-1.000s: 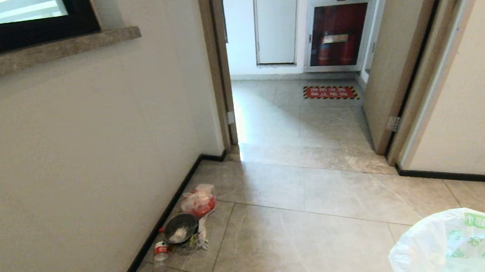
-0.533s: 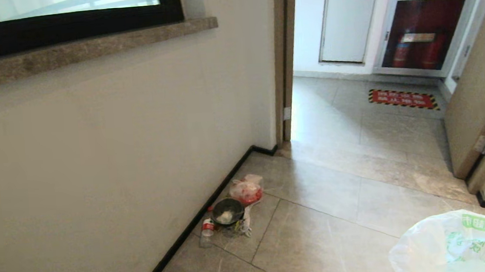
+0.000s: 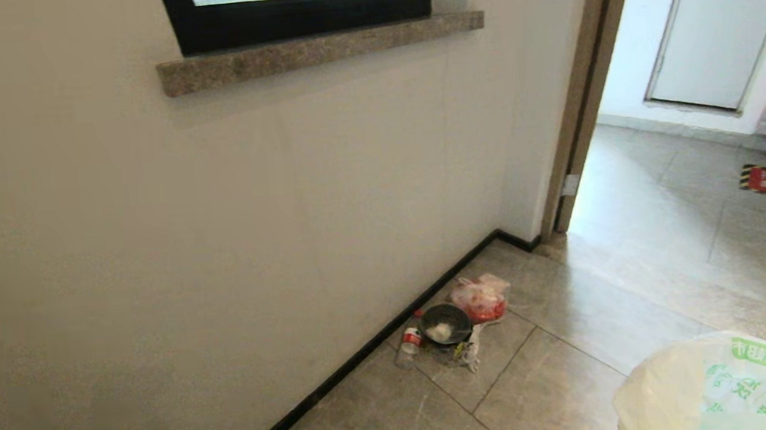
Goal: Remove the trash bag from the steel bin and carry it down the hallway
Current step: Put the trash bag at the door
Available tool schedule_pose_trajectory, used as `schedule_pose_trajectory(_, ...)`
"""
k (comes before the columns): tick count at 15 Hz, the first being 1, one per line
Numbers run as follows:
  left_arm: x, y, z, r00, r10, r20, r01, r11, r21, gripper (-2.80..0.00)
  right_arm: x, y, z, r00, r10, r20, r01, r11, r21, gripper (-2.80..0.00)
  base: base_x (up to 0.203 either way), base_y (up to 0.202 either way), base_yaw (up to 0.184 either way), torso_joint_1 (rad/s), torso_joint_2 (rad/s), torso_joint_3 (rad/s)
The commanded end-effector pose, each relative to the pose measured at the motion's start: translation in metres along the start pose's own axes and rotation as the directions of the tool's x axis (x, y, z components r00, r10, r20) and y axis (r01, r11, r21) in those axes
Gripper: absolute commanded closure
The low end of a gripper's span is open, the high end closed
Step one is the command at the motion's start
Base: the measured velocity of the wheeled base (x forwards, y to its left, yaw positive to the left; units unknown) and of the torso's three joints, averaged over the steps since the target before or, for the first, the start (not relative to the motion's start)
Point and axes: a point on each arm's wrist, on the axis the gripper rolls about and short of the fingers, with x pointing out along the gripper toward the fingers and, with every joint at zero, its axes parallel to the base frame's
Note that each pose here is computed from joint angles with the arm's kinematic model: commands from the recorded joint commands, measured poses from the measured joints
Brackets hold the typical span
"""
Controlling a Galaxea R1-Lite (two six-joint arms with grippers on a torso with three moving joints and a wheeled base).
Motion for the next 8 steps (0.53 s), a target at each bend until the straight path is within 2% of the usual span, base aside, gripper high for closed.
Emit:
schedule_pose_trajectory(1, 0.0000, 0.0000, 0.0000, 1.000, -0.001, 0.000, 0.001, 1.000, 0.001, 0.00, 0.0001, 0.0000, 0.0001, 1.000, 0.000, -0.001, 0.000, 1.000, 0.000, 0.00, -0.001, -0.009, 0.168, 0.004, 0.01, 0.003)
schedule_pose_trajectory(8, 0.0000, 0.0000, 0.0000, 1.000, -0.001, 0.000, 0.001, 1.000, 0.001, 0.00, 0.0000, 0.0000, 0.0001, 1.000, 0.000, 0.001, 0.000, 1.000, 0.000, 0.00, 0.000, -0.008, 0.172, 0.002, 0.00, 0.001)
